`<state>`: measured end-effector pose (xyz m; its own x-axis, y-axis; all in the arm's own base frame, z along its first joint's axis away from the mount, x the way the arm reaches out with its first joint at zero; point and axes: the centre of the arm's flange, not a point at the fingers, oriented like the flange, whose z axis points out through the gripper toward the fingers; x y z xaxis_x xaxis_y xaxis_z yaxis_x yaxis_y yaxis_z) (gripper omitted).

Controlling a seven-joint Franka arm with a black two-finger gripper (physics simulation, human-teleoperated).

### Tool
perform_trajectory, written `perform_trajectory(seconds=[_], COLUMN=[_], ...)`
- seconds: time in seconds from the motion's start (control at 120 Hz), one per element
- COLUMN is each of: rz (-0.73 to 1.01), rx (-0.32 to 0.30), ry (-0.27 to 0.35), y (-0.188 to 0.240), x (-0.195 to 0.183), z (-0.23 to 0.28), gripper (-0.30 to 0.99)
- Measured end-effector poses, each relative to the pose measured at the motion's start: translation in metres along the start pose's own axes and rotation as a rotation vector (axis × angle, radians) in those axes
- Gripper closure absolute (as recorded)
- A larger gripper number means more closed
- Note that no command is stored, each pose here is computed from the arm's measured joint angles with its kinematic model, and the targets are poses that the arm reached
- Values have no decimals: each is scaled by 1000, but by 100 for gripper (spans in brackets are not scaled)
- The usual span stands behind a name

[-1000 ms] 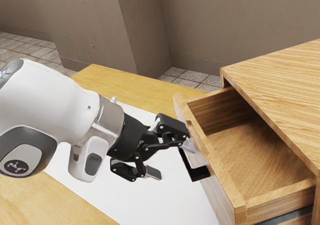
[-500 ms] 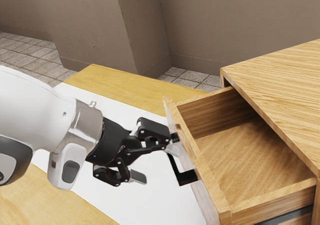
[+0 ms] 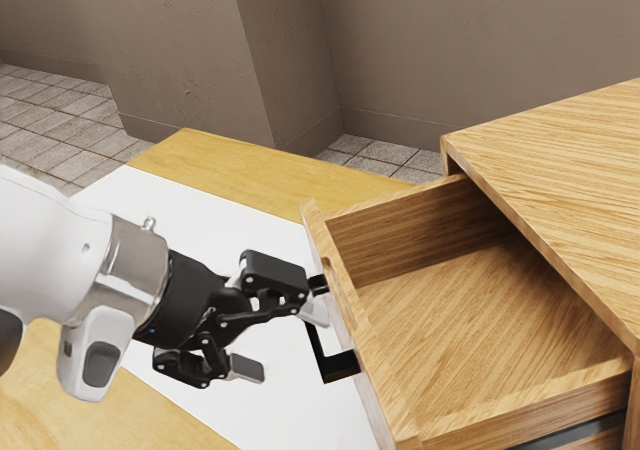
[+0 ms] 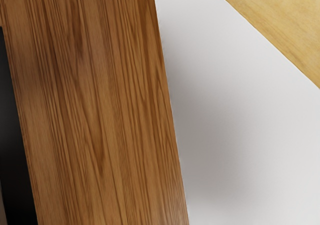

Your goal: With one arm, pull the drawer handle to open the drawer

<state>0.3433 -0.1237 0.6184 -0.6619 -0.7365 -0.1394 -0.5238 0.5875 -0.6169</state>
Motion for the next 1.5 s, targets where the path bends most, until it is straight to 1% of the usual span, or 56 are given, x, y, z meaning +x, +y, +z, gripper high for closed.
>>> perform_trajectory(seconds=[0.075,0.258,0.383,0.558,0.658,1.042,1.158,1.208,1.242,1.275,1.3,1.367,1.392,1.433,1.467,1.5], rz=[0,-12,-18,-24,-37,-42,-8,3,0,-15,-51,-171,-231,-374,-491,-602], rx=[-6,-21,-46,-73,-77,-89,-56,-28,-4,12,15,-13,-34,-81,-134,-204], ry=[2,-18,-14,-19,-24,-20,-41,-55,-76,-88,-95,-108,-112,-121,-129,-165], y=[2,7,12,17,21,29,17,9,1,-9,-22,-56,-64,-65,-64,-74], x=[1,-1,2,2,-2,-3,9,13,11,6,-5,-41,-59,-101,-130,-152], z=[0,-10,-8,-11,-16,-29,-47,-61,-76,-92,-107,-144,-156,-167,-168,-159], gripper=[0,1,-1,0,3,3,2,2,1,1,1,1,1,1,0,0])
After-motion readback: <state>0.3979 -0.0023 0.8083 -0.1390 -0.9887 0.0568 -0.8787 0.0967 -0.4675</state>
